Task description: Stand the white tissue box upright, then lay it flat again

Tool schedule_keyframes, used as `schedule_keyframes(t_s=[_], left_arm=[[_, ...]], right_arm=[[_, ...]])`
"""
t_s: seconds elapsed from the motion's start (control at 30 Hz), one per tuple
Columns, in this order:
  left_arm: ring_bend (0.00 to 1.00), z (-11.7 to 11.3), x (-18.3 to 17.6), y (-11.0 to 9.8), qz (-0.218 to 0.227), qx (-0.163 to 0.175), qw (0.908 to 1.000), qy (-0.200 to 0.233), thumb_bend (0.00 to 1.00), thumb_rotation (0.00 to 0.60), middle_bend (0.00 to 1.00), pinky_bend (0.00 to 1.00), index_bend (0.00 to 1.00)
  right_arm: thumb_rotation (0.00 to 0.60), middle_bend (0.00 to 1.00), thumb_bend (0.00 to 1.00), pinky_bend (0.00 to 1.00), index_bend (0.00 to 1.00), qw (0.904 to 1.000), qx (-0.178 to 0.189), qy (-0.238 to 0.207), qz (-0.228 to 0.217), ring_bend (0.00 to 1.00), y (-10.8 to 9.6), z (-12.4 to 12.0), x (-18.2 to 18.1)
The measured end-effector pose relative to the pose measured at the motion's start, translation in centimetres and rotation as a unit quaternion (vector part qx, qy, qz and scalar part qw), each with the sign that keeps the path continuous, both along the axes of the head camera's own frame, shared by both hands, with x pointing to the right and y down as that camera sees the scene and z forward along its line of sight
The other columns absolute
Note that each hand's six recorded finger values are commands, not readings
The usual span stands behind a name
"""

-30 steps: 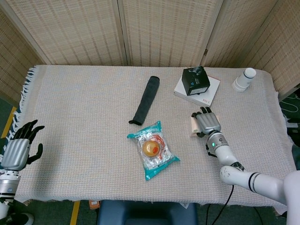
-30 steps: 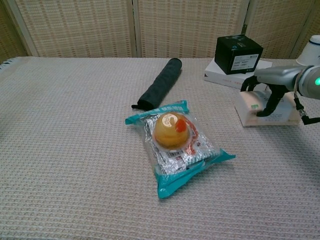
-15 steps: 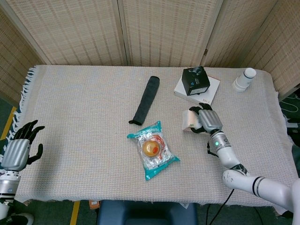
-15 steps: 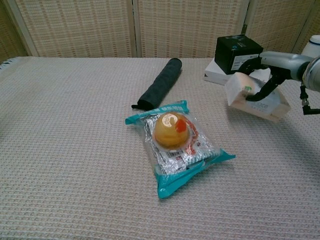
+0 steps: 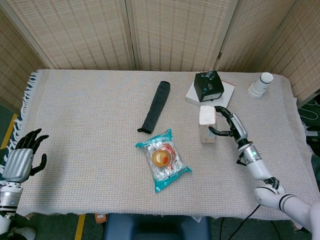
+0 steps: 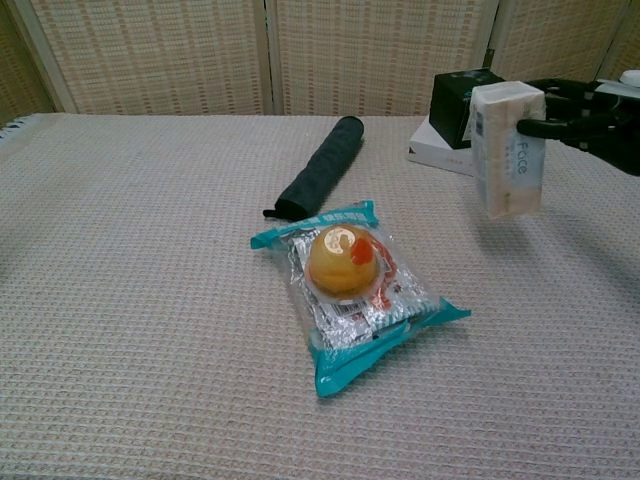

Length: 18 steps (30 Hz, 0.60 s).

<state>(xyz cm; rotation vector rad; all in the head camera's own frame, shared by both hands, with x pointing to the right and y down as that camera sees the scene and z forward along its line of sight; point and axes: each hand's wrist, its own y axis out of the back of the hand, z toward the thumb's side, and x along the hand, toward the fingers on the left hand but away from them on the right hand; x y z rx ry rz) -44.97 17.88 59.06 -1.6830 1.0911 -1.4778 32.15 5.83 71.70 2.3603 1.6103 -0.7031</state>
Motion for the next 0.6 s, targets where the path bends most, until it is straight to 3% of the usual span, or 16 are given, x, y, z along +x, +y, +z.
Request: schedule_keyframes(t_s=[0.17, 0.33, 0.6], left_arm=[[0.00, 0.3, -0.3, -0.1, -0.005, -0.005, 1.0000, -0.002, 0.55, 0.600, 0.00, 0.12, 0.19], [0.00, 0.7, -0.4, -0.2, -0.005, -0.011, 0.9999, -0.003, 0.55, 0.600, 0.00, 0.12, 0.19], [0.00, 1.0, -0.5, -0.2, -0.007, -0.014, 0.9999, -0.005, 0.55, 0.600, 0.00, 0.12, 0.19]], right_arm=[[0.600, 0.38, 0.21, 0.00, 0.38, 0.9997, -0.005, -0.017, -0.014, 0.15, 0.5, 1.9, 1.3], [0.600, 0.38, 0.21, 0.00, 0.38, 0.9985, -0.021, -0.028, -0.042, 0.15, 2.3, 4.0, -0.1], [0.600, 0.38, 0.21, 0.00, 0.38, 0.9972, -0.019, -0.038, -0.062, 0.15, 2.9, 4.2, -1.0]])
